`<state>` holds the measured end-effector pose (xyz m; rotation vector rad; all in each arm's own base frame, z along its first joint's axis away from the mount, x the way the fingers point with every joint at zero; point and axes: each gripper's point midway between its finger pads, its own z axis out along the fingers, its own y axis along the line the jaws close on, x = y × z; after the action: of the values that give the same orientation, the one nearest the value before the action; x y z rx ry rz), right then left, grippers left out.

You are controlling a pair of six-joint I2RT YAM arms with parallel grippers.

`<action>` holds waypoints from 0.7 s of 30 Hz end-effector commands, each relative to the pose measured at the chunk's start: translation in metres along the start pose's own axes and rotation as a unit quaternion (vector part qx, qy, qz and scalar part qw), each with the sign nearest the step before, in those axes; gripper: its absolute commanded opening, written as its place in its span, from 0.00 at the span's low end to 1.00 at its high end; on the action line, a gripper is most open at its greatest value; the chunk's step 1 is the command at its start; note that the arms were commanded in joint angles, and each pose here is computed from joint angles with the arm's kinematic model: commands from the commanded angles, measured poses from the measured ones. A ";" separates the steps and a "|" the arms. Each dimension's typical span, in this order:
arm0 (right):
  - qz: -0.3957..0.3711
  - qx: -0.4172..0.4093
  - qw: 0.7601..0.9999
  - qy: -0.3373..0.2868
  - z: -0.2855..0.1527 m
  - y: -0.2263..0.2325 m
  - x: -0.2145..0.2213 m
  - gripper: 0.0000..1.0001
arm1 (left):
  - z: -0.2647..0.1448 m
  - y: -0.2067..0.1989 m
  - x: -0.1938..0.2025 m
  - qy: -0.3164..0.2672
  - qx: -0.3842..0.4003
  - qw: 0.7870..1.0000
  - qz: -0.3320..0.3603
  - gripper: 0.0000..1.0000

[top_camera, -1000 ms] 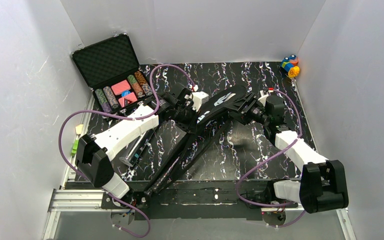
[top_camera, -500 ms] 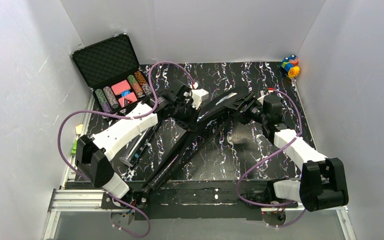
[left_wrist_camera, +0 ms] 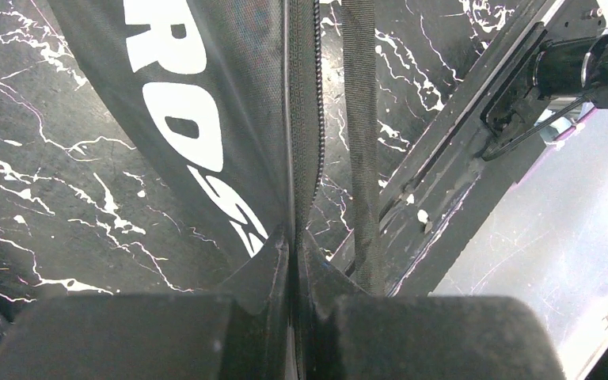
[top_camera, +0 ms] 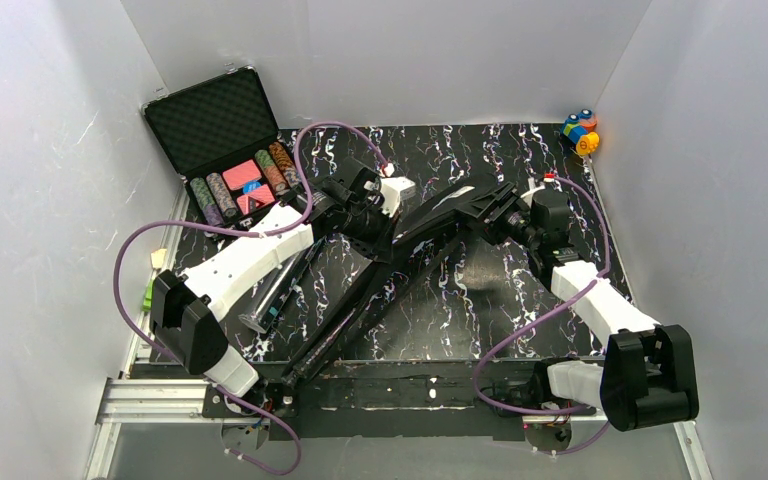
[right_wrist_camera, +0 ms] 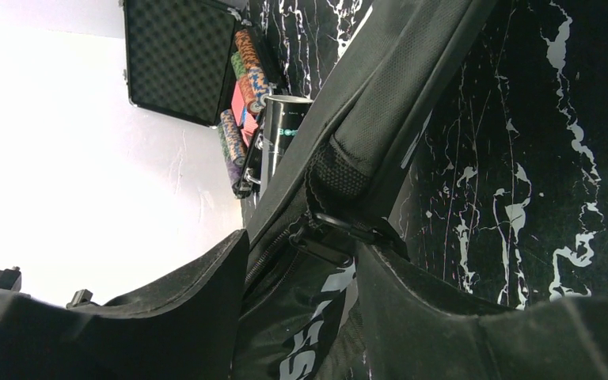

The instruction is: Pack up the badminton gear

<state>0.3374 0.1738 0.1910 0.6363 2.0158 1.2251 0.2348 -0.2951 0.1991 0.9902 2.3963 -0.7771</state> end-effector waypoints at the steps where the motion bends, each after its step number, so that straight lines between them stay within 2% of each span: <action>1: -0.023 -0.039 0.999 -0.026 -0.003 0.026 -0.016 0.58 | -0.036 -0.023 -0.030 -0.072 0.029 0.996 0.034 0.00; 21: -0.017 -0.097 0.995 -0.016 -0.003 0.040 -0.016 0.46 | -0.037 -0.027 -0.032 -0.070 0.041 0.996 0.036 0.00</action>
<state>0.3481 0.1782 0.2080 0.5991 1.9301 1.3267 0.2301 -0.2950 0.2088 0.9987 2.3761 -0.8161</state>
